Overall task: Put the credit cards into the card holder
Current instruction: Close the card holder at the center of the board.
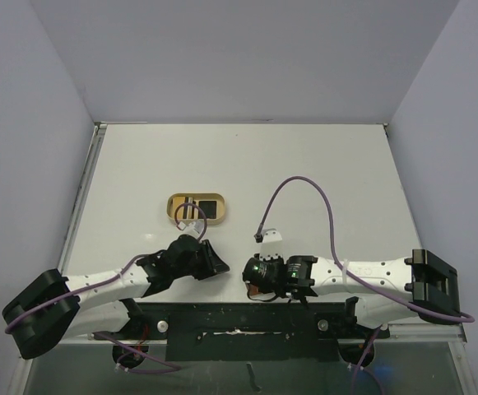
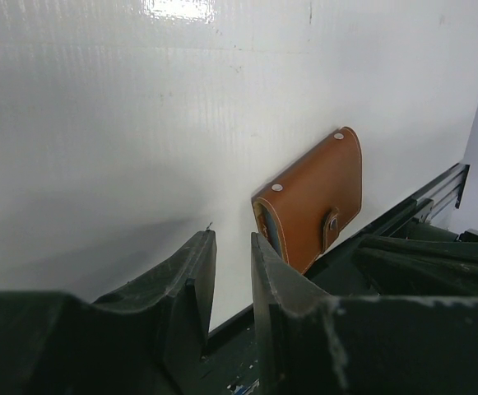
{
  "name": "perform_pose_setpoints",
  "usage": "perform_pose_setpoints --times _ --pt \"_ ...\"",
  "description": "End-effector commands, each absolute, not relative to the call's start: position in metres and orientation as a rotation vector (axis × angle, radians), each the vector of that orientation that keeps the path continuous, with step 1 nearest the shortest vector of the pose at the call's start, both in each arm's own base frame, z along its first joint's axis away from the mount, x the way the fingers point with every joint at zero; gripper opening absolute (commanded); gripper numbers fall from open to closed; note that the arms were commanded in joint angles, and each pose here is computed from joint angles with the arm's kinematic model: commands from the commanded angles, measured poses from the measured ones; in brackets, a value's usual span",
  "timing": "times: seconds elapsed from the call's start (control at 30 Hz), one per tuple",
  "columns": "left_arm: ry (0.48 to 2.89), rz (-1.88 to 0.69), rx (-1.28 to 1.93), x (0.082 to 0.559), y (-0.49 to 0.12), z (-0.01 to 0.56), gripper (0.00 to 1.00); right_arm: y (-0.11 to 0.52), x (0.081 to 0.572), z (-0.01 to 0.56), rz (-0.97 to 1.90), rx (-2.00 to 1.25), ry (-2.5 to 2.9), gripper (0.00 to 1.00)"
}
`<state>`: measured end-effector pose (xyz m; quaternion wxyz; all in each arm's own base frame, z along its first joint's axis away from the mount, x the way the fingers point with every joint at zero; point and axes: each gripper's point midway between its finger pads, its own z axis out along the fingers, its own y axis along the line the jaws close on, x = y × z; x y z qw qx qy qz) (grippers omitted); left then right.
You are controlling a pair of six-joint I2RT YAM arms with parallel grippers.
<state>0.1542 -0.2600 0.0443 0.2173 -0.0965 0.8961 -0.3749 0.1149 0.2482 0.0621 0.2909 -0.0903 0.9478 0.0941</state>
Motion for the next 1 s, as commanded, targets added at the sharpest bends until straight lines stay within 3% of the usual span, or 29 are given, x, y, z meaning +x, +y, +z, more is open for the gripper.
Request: perform_pose_setpoints --times 0.0,0.97 --pt "2.406 -1.127 -0.228 0.163 -0.276 0.066 0.23 0.245 0.113 0.068 0.244 -0.208 2.533 0.12" --pt "2.448 -1.151 -0.203 0.154 -0.294 0.048 0.22 0.231 0.112 -0.002 0.097 -0.233 2.707 0.1"
